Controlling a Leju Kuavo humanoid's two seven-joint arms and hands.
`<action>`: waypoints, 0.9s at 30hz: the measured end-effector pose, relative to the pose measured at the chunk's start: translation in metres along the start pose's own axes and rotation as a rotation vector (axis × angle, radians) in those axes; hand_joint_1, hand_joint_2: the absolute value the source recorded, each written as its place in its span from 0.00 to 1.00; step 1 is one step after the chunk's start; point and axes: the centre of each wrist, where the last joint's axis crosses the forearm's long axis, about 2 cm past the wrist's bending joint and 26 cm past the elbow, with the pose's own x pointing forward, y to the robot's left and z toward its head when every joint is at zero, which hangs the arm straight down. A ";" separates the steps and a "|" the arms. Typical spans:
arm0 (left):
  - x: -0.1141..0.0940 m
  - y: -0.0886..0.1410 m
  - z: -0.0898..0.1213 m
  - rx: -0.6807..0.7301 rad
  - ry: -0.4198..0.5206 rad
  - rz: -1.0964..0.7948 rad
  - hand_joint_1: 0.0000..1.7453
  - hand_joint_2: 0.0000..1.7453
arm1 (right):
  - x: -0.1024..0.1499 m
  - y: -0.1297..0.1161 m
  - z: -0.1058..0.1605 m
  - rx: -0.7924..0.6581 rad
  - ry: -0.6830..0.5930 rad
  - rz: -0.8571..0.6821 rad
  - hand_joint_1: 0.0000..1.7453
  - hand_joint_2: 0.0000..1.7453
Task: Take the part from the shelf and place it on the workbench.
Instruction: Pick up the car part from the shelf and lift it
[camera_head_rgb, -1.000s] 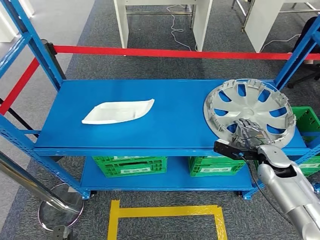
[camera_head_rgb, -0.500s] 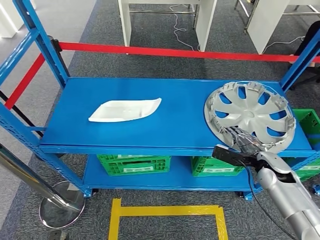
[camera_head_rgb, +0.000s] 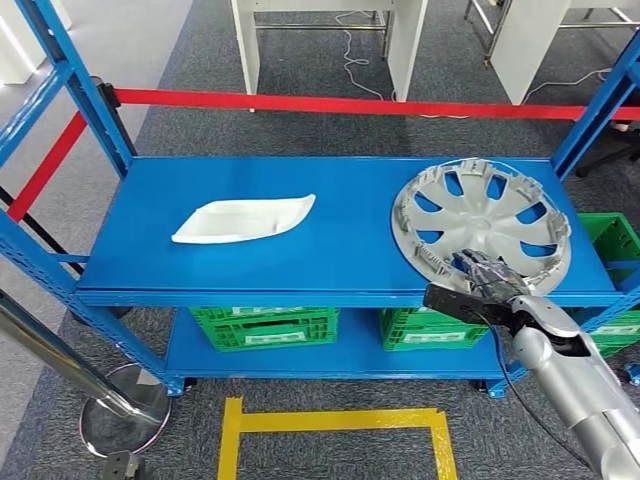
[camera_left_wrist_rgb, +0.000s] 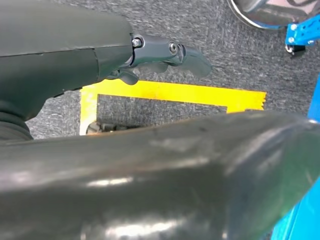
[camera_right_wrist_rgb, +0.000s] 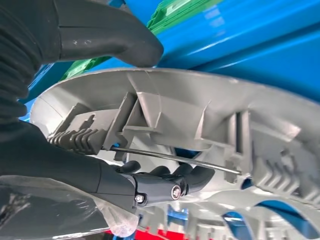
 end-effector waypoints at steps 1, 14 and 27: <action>0.000 -0.001 0.000 -0.001 -0.001 0.001 0.00 0.00 | 0.000 0.000 0.000 0.001 0.000 0.002 0.00 1.00; 0.002 -0.002 -0.001 -0.003 -0.004 0.003 0.00 0.00 | -0.004 -0.002 0.000 0.021 -0.011 0.012 1.00 1.00; 0.002 -0.001 -0.001 0.005 -0.005 0.009 0.00 0.00 | -0.002 -0.011 -0.005 0.010 -0.035 0.015 1.00 1.00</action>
